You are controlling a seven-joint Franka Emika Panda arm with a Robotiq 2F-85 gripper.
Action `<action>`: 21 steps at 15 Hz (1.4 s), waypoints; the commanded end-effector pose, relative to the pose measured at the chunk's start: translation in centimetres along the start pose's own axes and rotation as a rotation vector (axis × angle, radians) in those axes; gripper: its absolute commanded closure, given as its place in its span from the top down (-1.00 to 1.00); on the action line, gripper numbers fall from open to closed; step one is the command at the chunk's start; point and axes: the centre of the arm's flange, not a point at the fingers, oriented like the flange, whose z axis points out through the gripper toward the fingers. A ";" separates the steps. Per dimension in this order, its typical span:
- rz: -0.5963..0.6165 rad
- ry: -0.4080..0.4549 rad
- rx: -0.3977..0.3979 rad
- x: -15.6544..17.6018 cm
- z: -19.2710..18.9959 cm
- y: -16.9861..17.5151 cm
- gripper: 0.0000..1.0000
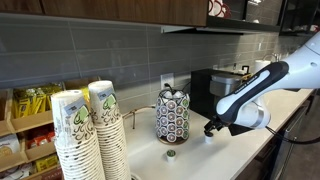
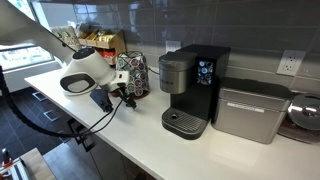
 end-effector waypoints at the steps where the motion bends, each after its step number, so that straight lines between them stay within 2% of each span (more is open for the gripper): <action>1: -0.017 -0.055 0.000 1.5 -2.5 -1.5 1.00; 9: -0.046 -0.147 -0.023 2.2 -3.1 -2.8 1.00; 11: -0.046 -0.121 -0.018 2.2 -2.6 -2.4 1.00; 21: -0.051 -0.144 -0.007 2.1 -1.6 -3.1 1.00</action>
